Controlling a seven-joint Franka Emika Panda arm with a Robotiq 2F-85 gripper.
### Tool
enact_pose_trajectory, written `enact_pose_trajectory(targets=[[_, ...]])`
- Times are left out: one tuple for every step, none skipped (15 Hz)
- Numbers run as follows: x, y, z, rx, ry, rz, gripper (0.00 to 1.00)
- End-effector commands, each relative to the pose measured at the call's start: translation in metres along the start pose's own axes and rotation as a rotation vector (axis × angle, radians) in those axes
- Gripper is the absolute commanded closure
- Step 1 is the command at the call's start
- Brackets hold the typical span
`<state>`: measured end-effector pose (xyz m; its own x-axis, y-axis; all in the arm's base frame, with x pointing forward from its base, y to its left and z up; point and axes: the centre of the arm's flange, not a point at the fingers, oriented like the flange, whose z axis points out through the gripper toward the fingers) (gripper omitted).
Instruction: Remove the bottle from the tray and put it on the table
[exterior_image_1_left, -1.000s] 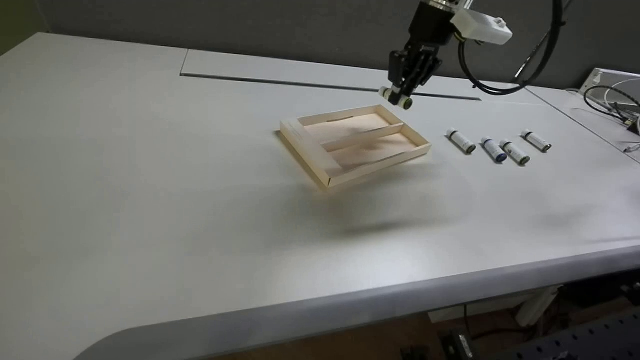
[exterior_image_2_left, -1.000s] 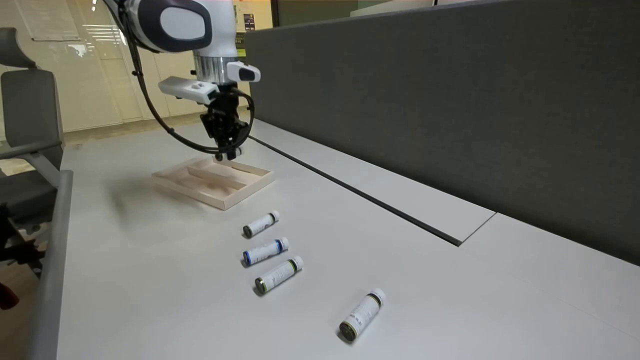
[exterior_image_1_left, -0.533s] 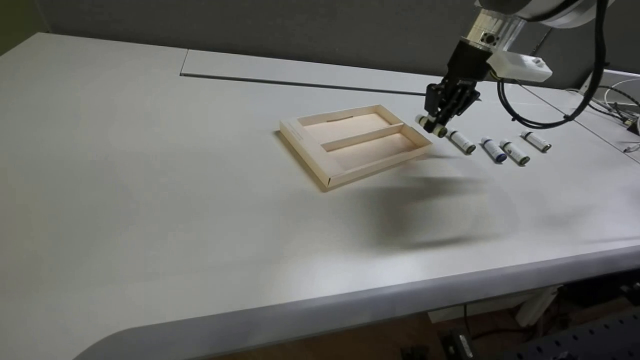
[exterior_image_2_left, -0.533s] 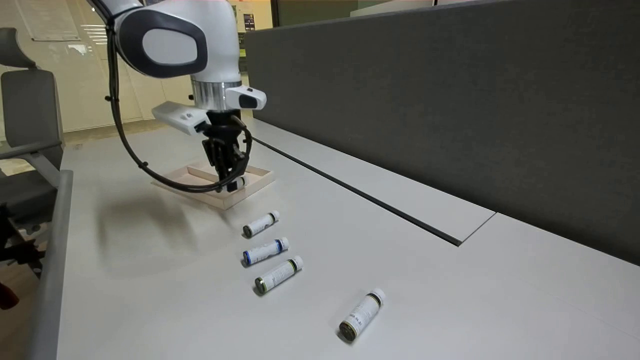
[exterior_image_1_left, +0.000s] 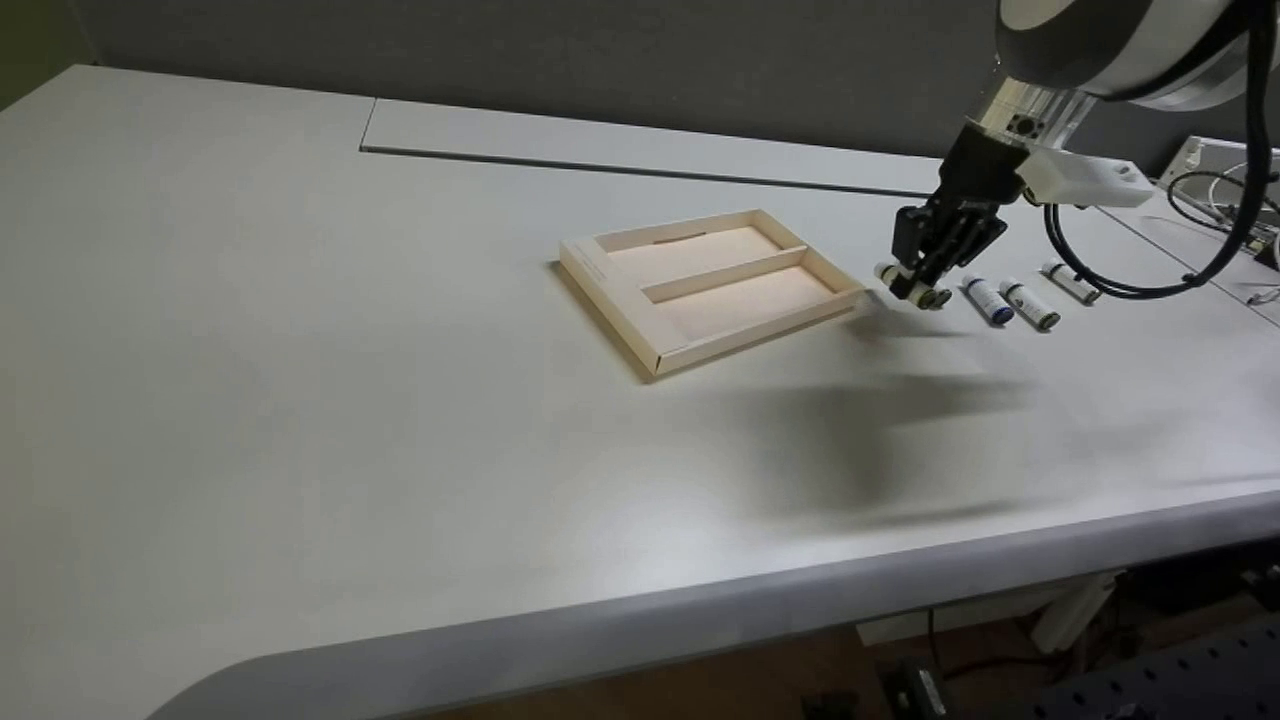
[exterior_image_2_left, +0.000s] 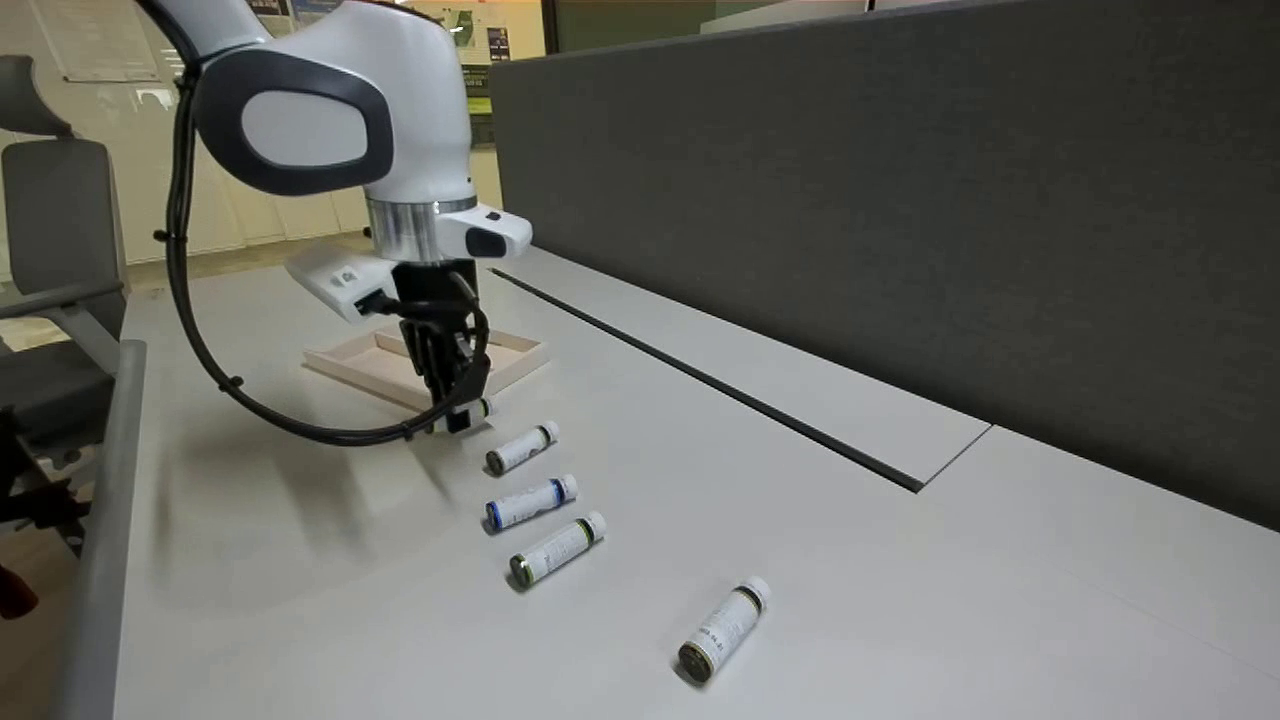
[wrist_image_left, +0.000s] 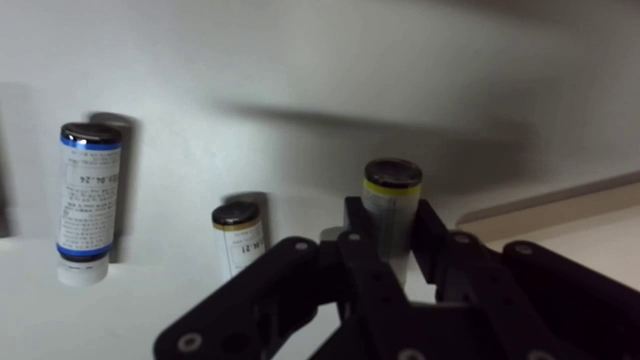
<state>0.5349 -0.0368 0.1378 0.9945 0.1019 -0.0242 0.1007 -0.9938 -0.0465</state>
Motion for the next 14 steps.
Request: enact_pose_trajectory(targets=[[-0.019, 0.012, 0.001, -0.03, 0.019, 0.062, 0.93], [-0.022, 0.016, 0.003, -0.034, 0.019, 0.07, 0.93], [-0.023, 0.018, 0.004, -0.037, 0.019, 0.077, 0.93], [-0.025, 0.02, 0.006, -0.04, 0.019, 0.083, 0.93], [-0.027, 0.022, 0.007, -0.044, 0.018, 0.088, 0.93], [-0.028, 0.023, 0.009, -0.047, 0.017, 0.092, 0.93], [-0.029, 0.024, 0.011, -0.051, 0.013, 0.095, 0.93], [-0.031, 0.024, 0.013, -0.053, 0.009, 0.097, 0.93], [-0.032, 0.025, 0.015, -0.053, 0.003, 0.101, 0.93], [-0.034, 0.026, 0.017, -0.053, -0.002, 0.105, 0.93], [-0.034, 0.026, 0.017, -0.053, -0.004, 0.107, 0.93], [-0.034, 0.027, 0.017, -0.053, -0.003, 0.11, 0.93], [-0.033, 0.027, 0.016, -0.054, -0.002, 0.111, 0.93], [-0.033, 0.027, 0.015, -0.054, -0.003, 0.11, 0.93]])
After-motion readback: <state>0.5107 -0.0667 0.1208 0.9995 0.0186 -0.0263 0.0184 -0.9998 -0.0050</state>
